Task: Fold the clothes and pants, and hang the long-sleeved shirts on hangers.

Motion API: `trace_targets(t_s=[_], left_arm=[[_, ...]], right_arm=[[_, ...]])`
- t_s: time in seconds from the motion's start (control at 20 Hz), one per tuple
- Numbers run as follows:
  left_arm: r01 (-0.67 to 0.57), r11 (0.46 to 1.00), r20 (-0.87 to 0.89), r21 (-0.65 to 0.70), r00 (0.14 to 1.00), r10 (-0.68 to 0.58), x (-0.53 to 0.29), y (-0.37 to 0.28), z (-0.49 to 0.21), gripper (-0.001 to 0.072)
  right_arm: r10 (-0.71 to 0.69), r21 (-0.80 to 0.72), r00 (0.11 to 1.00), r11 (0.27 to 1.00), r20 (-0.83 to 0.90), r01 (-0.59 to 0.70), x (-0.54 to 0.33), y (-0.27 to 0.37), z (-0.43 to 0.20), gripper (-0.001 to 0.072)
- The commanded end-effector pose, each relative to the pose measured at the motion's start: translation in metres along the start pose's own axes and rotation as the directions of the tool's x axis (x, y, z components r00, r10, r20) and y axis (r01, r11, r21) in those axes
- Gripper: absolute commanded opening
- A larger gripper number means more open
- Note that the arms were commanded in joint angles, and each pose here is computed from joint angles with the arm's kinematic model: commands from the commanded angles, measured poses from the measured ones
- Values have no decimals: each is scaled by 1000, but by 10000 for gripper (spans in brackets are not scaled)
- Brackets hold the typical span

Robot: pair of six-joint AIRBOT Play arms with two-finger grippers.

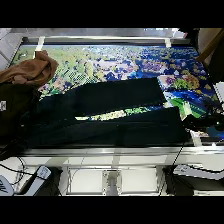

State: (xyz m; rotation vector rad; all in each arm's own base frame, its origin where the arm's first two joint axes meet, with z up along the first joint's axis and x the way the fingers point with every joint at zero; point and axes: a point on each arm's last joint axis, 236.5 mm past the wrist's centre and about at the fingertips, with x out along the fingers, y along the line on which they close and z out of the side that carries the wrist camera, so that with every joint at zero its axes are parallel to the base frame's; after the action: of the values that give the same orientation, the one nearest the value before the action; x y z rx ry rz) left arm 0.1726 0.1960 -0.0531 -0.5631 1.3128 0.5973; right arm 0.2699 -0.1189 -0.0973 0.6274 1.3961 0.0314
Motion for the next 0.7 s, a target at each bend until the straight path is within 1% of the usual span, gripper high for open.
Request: trace_targets(t_s=[0.0,0.05,0.1,0.15,0.35,0.45,0.5,0.55,0.6,0.65], left_arm=[[62,998,-23,-7,998,-62,11,-13,0,490],[62,998,-23,7,998,-62,11,-13,0,449],[62,998,-23,25,998,-61,11,-13,0,225],[62,997,-23,38,998,-61,11,-13,1,35],[65,997,-29,46,998,-64,2,-13,3,42],[74,996,-62,48,996,-71,-3,-15,-5,44],[82,996,-89,47,993,-78,-3,-17,-12,75],[93,995,-111,43,990,-88,-4,-19,-17,329],[113,993,-111,34,988,-109,-5,-24,-17,548],[122,992,-109,31,987,-118,-5,-27,-16,555]], right_arm=[[-30,-9,999,999,40,31,-3,-6,11,379],[-33,-11,998,999,52,34,-6,-6,16,379],[-36,-15,998,999,60,37,-9,-6,19,380],[-35,-15,997,999,64,36,-13,-5,22,379],[-17,-37,999,999,47,19,-26,3,25,379],[-10,-15,999,1000,42,10,-33,7,28,379],[-2,-7,999,1000,34,2,-37,10,28,380],[6,-12,1000,1000,24,-6,-41,13,27,380],[14,-17,1000,1000,15,-13,-45,16,26,379],[23,-22,1000,999,2,-23,-48,19,25,380]])
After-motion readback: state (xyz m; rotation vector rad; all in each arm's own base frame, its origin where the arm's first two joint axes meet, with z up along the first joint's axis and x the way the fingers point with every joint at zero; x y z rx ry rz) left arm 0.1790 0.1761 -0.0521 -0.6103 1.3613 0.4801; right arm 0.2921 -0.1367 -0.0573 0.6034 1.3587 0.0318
